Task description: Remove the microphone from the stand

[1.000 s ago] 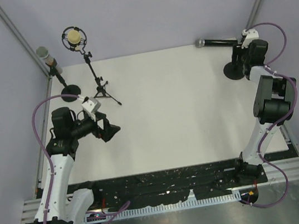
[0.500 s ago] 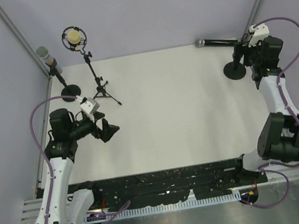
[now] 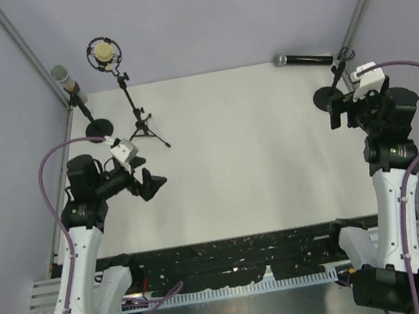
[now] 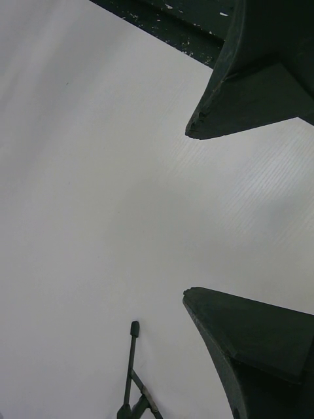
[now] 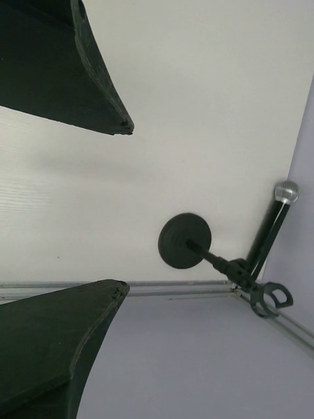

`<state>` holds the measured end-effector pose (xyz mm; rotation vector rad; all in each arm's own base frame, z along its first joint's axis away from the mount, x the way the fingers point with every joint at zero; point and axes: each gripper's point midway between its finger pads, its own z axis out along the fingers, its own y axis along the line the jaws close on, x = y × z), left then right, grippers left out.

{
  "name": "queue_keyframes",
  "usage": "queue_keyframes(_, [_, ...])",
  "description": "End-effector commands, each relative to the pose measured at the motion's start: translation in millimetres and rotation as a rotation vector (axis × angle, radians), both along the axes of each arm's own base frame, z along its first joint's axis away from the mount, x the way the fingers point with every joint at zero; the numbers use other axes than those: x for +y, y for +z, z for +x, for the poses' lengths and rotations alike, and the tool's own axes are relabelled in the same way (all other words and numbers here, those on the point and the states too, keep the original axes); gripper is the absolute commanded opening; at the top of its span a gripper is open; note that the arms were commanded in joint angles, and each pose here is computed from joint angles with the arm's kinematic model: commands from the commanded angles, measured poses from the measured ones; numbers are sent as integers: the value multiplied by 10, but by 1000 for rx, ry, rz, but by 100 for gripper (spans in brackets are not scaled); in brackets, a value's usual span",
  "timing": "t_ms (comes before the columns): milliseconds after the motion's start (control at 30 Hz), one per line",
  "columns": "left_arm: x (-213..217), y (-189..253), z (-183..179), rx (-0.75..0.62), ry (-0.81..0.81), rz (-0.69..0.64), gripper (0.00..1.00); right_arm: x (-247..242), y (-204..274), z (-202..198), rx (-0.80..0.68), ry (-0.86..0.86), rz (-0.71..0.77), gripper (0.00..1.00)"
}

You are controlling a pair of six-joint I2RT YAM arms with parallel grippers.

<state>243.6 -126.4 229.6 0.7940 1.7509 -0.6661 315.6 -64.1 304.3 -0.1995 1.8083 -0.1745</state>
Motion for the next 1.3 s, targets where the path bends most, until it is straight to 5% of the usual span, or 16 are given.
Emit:
queue_keyframes(0, [0,129,7,-64,-8,-2,100,556,38,-336,27,274,41,95])
queue_keyframes(233, [19,170,-6,-85,7,2,100,1020,-67,-461,65,483,72,95])
queue_keyframes(567, [75,125,57,-91,41,27,100,1643,-189,-80,127,546,14,95])
queue_keyframes(900, [571,215,496,-268,366,78,100,1836,-314,49,163,557,20,95])
queue_keyframes(1267, [786,383,1018,-398,500,-73,100,1991,-496,90,193,632,51,95])
